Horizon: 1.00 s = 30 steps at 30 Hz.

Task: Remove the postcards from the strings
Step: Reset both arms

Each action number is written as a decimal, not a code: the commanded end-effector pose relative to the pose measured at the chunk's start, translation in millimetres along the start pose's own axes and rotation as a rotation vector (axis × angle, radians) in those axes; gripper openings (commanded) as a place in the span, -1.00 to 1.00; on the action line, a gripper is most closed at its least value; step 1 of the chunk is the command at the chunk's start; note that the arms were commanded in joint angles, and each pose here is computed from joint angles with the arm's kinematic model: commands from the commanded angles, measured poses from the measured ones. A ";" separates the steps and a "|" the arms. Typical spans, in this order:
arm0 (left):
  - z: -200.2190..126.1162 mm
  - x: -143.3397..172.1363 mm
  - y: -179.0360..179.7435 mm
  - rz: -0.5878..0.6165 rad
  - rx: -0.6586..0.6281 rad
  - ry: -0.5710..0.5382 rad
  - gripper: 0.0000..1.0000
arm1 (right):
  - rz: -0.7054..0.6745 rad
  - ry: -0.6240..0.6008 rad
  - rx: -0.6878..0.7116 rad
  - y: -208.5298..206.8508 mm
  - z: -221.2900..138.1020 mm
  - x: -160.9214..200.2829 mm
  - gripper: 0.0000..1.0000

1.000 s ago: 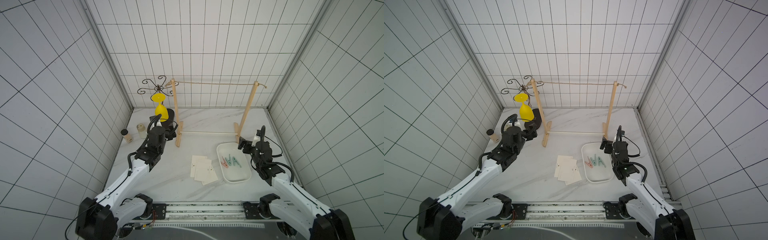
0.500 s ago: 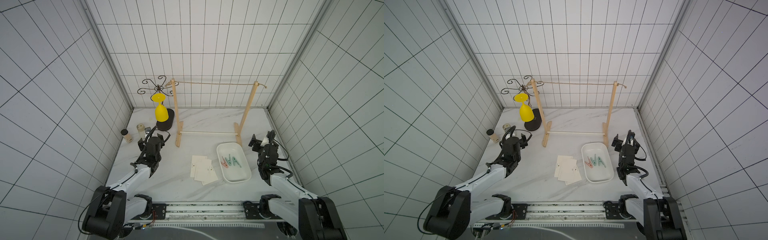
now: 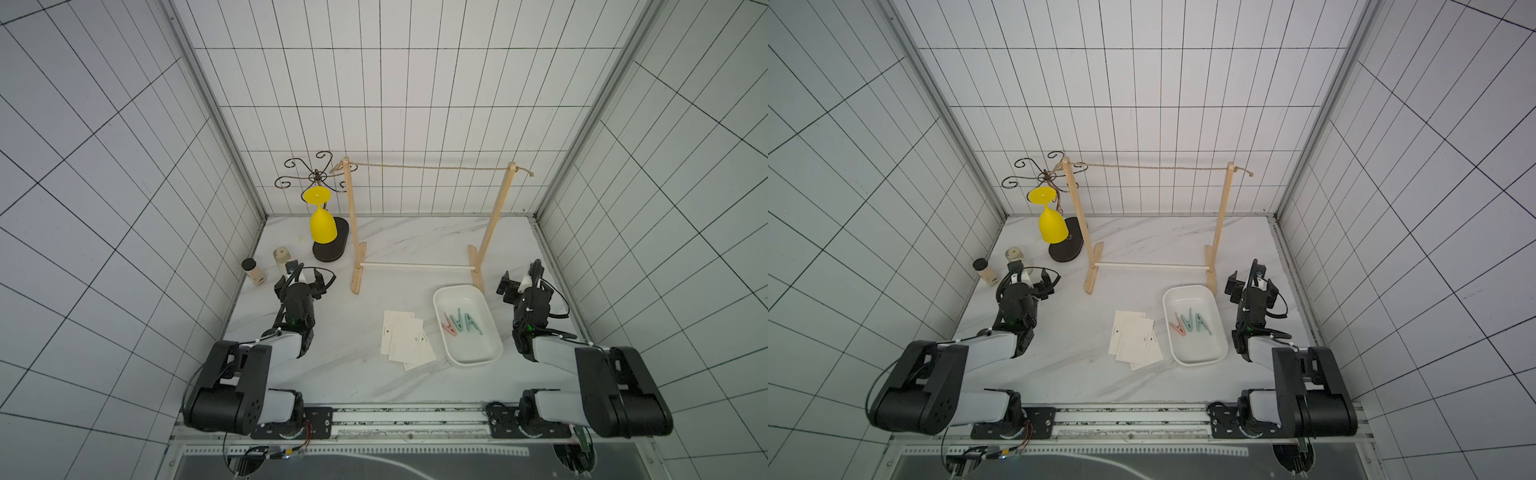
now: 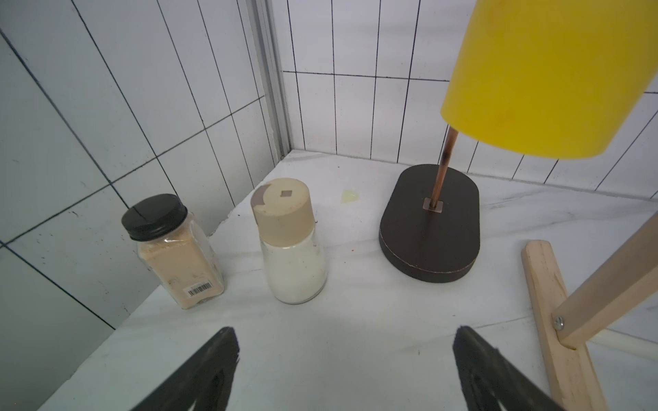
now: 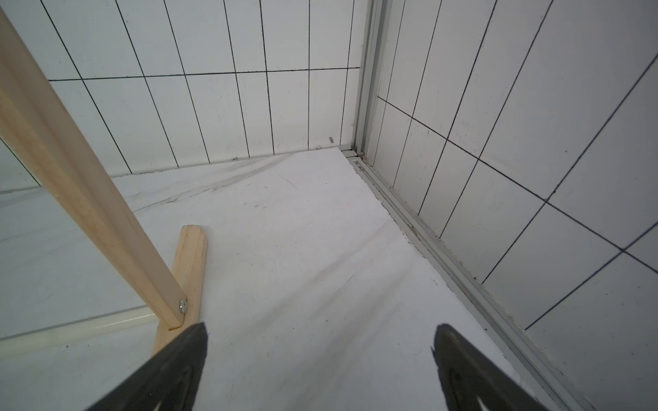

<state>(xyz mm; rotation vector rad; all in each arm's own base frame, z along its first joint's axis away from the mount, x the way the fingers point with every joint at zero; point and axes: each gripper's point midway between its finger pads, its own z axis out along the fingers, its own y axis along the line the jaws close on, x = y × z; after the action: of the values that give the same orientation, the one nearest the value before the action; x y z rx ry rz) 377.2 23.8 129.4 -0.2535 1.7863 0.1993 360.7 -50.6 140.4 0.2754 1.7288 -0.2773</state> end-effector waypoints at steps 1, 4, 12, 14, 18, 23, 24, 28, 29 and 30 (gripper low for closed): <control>7.1 -14.6 -15.9 0.009 0.096 -0.083 0.88 | 0.015 -0.091 -0.026 -2.1 -4.2 -13.5 0.99; 16.7 -2.4 -25.2 0.034 0.135 -0.060 0.88 | 0.037 -0.113 -0.092 5.3 -5.4 -12.3 0.99; 14.3 -3.3 -30.0 0.042 0.166 -0.092 0.90 | 0.007 -0.087 -0.193 22.9 11.4 4.6 0.98; 15.4 -3.2 -32.1 0.053 0.175 -0.090 0.92 | 0.000 -0.052 -0.197 24.8 13.6 7.3 1.00; 15.7 -3.2 -32.2 0.054 0.175 -0.089 0.94 | -0.004 -0.055 -0.196 24.6 13.4 7.8 0.99; 15.4 -2.5 -31.9 0.054 0.175 -0.088 0.95 | -0.007 -0.064 -0.194 24.1 12.6 7.2 0.99; 15.3 -2.7 -32.3 0.057 0.177 -0.088 0.95 | -0.005 -0.071 -0.192 23.7 12.2 6.2 0.99; 15.1 -2.4 -33.5 0.065 0.184 -0.087 0.95 | -0.004 -0.068 -0.193 23.9 12.5 6.7 0.99; 15.0 -2.4 -33.6 0.065 0.184 -0.087 0.95 | -0.004 -0.069 -0.192 23.8 12.4 6.4 1.00; 15.5 -2.7 -32.9 0.062 0.180 -0.087 0.95 | -0.004 -0.068 -0.193 24.0 12.4 6.6 0.99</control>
<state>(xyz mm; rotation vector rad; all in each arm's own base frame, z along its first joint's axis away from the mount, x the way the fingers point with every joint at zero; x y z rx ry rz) 398.0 -3.3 122.5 -0.0734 1.7370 0.0876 368.2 -30.8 110.2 0.1306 1.7407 -0.1196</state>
